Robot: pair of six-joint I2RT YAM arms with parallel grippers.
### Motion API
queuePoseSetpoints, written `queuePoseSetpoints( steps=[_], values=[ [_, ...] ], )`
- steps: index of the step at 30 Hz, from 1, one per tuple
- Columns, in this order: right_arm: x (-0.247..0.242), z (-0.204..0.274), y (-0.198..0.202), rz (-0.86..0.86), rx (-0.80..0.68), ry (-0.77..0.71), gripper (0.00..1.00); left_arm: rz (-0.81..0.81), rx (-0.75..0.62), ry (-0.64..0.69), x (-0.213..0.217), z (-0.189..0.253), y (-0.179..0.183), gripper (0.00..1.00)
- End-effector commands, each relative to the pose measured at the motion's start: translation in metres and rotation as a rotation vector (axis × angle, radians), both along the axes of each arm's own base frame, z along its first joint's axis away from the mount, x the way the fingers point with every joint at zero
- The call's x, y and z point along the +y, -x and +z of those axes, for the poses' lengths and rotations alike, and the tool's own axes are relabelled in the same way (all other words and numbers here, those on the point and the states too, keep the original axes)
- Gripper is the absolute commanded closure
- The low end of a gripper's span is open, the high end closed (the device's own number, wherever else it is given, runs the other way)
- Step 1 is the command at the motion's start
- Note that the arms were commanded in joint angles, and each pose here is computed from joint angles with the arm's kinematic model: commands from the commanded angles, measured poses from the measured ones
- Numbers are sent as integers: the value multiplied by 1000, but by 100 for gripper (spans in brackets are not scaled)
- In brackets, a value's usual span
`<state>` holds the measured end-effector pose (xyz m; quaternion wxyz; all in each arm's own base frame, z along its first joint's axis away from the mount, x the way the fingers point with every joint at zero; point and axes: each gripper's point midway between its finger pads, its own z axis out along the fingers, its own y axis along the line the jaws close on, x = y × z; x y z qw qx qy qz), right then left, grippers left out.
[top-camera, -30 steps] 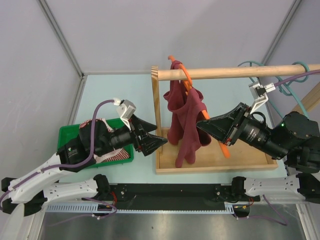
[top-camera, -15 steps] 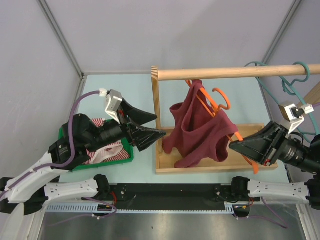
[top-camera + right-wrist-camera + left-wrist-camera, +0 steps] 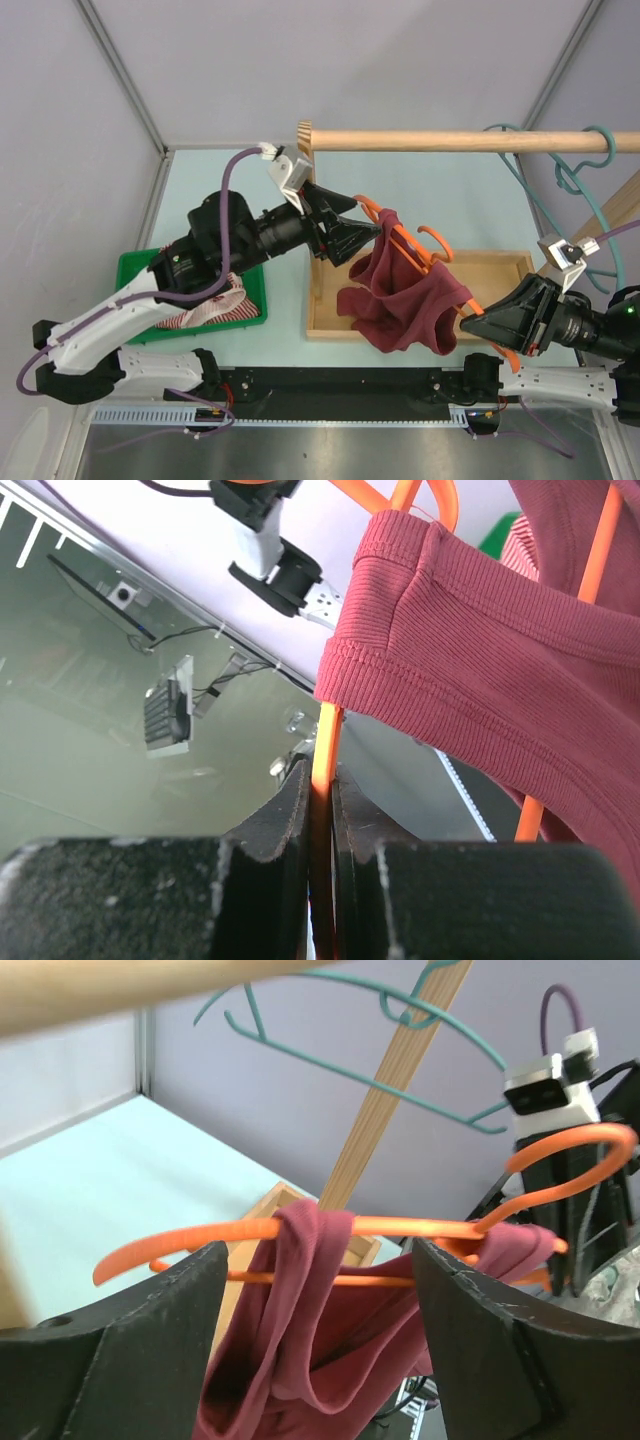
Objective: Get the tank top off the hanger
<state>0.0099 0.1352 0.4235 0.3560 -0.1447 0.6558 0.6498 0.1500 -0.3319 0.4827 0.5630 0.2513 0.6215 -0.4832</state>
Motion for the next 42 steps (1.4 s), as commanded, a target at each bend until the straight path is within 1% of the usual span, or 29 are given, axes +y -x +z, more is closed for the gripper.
queuePoseSetpoints(
  steps=[1,5,6,7,9,12,15,19,22,23,24,25,26,27,28,29,30,32,36,42],
  values=[
    [-14,30,6,15,-27,-117,100,-4,-18,-2,-9,2,-1,23],
    [-13,32,9,36,-36,-122,100,-26,3,-22,-21,-11,-1,25],
    [-12,33,11,47,-41,-122,100,-27,6,-24,-23,-12,-1,27],
    [-12,33,12,49,-44,-125,100,-29,12,-26,-26,-13,-1,31],
    [-12,34,11,46,-42,-125,100,-45,17,-31,-30,-16,2,33],
    [-14,34,10,38,-44,-131,100,-61,33,-35,-30,-20,7,42],
    [-15,35,10,36,-45,-136,100,-70,53,-28,-24,-26,13,45],
    [-12,34,9,35,-41,-129,100,-140,72,-9,-26,-33,28,46],
    [-6,36,11,53,-46,-134,100,-140,78,-1,-31,-34,26,47],
    [-4,36,16,80,-50,-133,100,-132,79,-4,-32,-35,24,48],
    [-3,36,16,85,-51,-131,100,-124,79,-2,-31,-33,22,52],
    [-1,36,17,88,-52,-126,100,-118,77,-4,-31,-33,21,54],
    [0,34,17,92,-55,-118,100,-107,72,-3,-31,-31,19,57],
    [0,34,18,97,-55,-116,100,-97,55,0,-29,-25,18,64],
    [-1,33,18,94,-53,-113,100,-85,54,-15,-27,-26,16,69],
    [-1,31,19,100,-55,-110,100,-39,50,-18,-22,-23,9,73],
    [-3,31,20,101,-60,-112,100,-19,31,-17,-18,-16,6,84],
    [-6,30,23,111,-71,-116,100,45,20,-33,-7,-14,-2,100],
    [-11,30,31,149,-101,-128,100,172,15,-26,16,-3,-17,100],
    [-16,22,44,218,-141,-129,100,327,30,-48,42,-6,-35,100]
  ],
)
